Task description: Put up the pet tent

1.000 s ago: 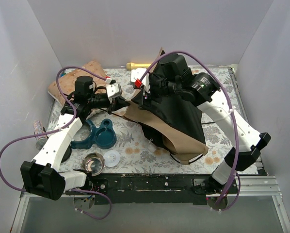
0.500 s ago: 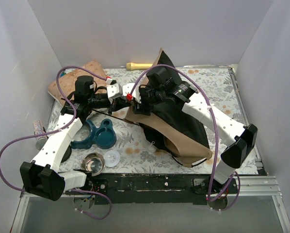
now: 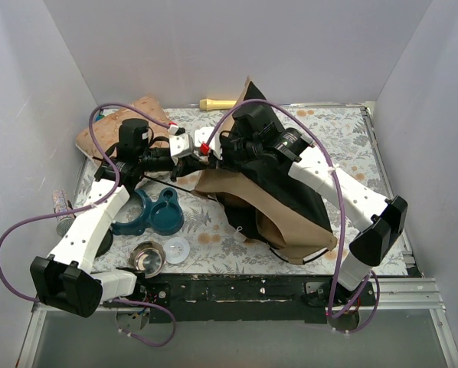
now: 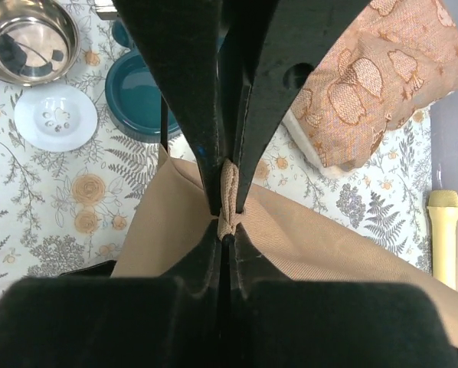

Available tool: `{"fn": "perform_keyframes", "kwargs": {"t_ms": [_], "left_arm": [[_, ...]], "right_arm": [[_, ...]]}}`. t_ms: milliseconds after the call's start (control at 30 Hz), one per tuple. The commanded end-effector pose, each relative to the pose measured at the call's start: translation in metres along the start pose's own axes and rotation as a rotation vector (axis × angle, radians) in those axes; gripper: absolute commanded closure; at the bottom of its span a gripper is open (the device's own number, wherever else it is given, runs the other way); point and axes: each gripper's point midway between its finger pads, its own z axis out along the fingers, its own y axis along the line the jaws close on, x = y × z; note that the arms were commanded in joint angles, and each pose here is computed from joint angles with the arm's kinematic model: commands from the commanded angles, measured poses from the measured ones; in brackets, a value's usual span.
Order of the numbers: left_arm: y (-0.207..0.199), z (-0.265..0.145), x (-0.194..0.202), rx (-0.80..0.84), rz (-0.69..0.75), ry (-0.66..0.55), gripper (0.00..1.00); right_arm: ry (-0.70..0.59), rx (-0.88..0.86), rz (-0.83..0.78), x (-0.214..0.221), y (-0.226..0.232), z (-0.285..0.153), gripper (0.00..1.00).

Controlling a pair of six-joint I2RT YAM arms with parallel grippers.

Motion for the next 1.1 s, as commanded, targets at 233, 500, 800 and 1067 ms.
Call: {"fn": "perform_keyframes", "kwargs": {"t_ms": [233,500,800,1067], "left_arm": [[0.063,-0.078,-0.148,-0.454,-0.318,-0.331,0.23],[0.095,-0.175,-0.226,-0.921,-0.315,-0.638,0.28],[0.092,-0.187,-0.138,-1.1,-0.383,-0.547,0.4],[0.102,-0.18,-0.154,-1.039,-0.303,-0.618,0.4]], "right_arm": [[-0.19,0.215,0.232,-0.027,-0.066,-0.06,0.99],[-0.312,0.317,0.417,-0.036,-0.102,-0.093,0.99],[-0.499,0.242,0.55,-0.067,-0.108,-0.121,0.99],[-0.523,0.208,0.551,-0.073,-0.098,-0.127,0.99]]}}
